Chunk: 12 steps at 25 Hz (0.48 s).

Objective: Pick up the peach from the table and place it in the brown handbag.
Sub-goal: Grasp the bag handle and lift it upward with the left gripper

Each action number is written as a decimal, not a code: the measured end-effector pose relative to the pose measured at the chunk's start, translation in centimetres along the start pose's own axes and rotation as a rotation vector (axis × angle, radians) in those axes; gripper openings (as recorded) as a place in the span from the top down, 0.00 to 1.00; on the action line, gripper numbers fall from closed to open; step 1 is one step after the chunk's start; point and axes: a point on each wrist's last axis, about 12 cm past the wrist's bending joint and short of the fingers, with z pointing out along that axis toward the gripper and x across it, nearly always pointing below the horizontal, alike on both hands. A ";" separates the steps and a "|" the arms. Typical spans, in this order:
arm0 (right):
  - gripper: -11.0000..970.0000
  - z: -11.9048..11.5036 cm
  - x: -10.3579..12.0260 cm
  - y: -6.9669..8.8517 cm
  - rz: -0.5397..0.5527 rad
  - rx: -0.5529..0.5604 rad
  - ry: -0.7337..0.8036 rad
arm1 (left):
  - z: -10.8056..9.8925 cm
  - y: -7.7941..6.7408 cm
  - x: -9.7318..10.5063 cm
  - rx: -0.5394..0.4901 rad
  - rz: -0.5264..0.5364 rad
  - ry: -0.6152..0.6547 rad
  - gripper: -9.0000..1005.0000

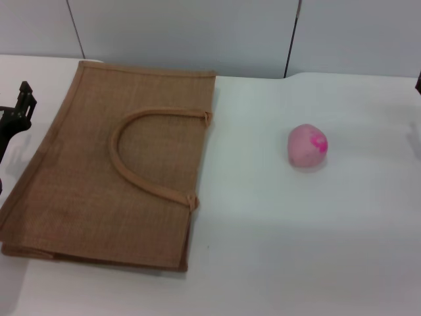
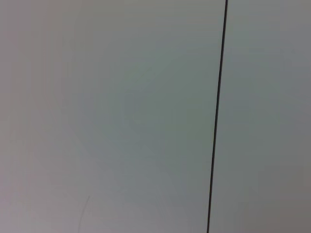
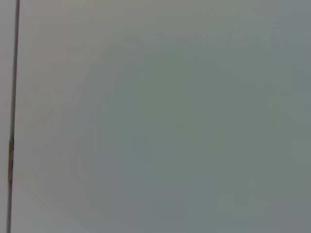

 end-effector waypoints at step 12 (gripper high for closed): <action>0.19 0.0 -0.1 -0.2 0.003 0.006 -0.001 | 0.0 0.0 0.0 -0.001 -0.005 0.001 0.37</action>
